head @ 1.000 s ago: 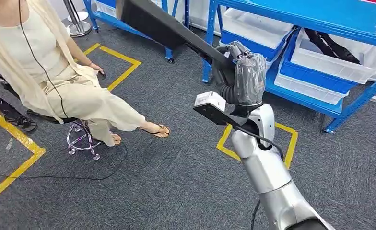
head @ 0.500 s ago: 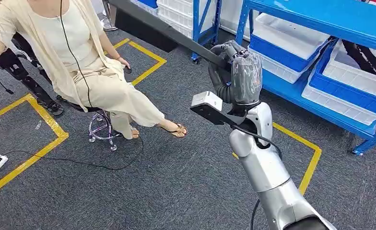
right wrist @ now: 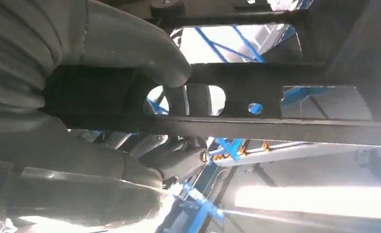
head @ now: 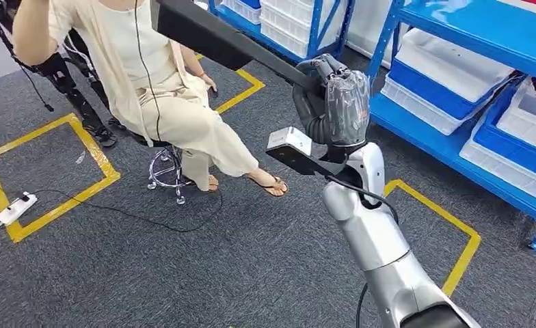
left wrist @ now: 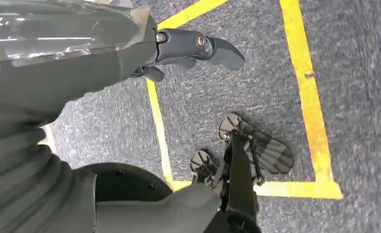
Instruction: Take the parts from the cabinet and place them on the table.
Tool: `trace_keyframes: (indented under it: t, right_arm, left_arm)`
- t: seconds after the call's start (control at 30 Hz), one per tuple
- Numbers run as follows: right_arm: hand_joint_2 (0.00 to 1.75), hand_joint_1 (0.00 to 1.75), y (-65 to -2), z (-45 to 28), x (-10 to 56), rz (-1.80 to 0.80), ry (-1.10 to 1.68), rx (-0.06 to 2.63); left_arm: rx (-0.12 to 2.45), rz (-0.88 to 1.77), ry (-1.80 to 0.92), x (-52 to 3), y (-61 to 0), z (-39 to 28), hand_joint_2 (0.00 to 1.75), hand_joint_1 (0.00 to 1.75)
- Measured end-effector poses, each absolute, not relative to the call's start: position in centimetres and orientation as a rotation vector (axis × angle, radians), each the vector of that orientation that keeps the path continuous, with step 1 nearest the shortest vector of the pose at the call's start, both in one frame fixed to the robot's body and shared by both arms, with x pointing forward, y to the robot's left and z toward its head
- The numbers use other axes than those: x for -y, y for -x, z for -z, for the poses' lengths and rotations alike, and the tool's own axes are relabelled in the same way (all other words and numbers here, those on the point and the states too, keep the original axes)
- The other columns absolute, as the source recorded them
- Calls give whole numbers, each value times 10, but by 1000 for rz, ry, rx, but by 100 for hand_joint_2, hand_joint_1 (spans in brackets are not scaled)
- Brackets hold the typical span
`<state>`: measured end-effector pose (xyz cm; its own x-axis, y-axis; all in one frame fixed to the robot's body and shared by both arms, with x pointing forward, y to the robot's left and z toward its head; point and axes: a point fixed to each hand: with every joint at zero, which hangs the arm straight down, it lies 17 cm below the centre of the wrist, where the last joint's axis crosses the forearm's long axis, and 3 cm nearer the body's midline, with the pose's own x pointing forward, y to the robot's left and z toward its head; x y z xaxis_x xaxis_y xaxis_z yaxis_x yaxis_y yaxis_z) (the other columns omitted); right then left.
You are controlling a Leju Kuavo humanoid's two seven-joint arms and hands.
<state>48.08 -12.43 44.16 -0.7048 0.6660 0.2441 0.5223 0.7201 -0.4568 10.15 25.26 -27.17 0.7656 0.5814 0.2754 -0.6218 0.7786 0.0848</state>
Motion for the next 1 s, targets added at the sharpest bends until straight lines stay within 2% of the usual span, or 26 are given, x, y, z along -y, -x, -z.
trace_keyframes:
  t: [1.0]
  right_arm:
    - [175,175,-480,-444,124,-505,946,2525]
  left_arm:
    - [257,-646,-164,-253,-104,271,175,0]
